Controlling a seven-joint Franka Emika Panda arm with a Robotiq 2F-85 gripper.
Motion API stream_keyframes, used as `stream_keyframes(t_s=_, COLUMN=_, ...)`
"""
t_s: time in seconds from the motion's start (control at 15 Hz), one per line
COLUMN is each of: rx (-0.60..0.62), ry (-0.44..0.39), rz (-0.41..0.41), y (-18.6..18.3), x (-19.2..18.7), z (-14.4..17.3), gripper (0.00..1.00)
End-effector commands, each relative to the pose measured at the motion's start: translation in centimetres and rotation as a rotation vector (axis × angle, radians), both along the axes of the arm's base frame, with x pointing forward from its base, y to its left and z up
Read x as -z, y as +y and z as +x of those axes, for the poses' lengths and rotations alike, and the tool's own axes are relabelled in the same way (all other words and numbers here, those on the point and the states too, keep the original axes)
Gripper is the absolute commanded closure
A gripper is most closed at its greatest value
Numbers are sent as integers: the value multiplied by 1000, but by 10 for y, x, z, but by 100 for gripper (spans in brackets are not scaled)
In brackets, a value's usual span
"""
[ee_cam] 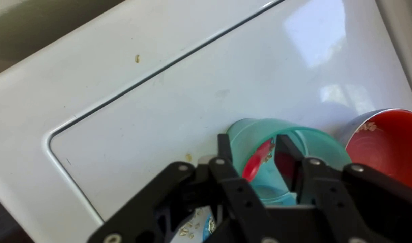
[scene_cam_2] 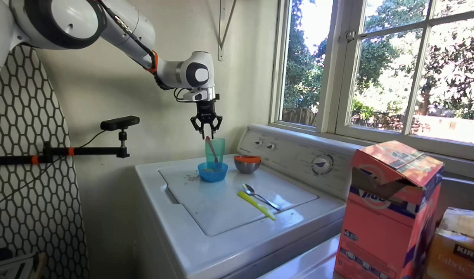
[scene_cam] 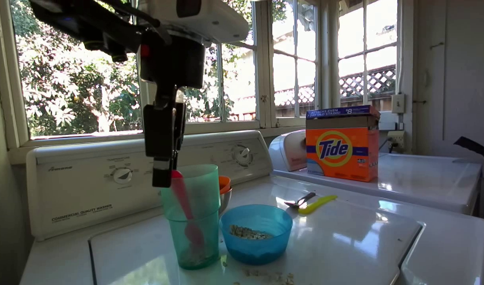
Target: Remove the silver spoon, the knife and the pink spoon out of the green cup
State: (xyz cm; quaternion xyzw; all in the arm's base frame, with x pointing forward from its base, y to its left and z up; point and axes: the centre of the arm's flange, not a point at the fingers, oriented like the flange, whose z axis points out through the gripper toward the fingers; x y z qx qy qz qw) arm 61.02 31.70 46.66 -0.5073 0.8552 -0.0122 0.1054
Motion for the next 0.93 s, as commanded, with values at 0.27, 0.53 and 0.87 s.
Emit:
stream_keyframes(t_s=0.27, rx=50, ry=6, rz=-40, y=1, x=-6, z=5, gripper=61)
stream_keyframes(t_s=0.53, rx=55, ry=24, rz=-48, y=-1, x=-8, z=2, gripper=81)
stream_keyframes(t_s=0.87, rx=56, ry=33, rz=-55, y=-2, x=-15, z=-1, gripper=100)
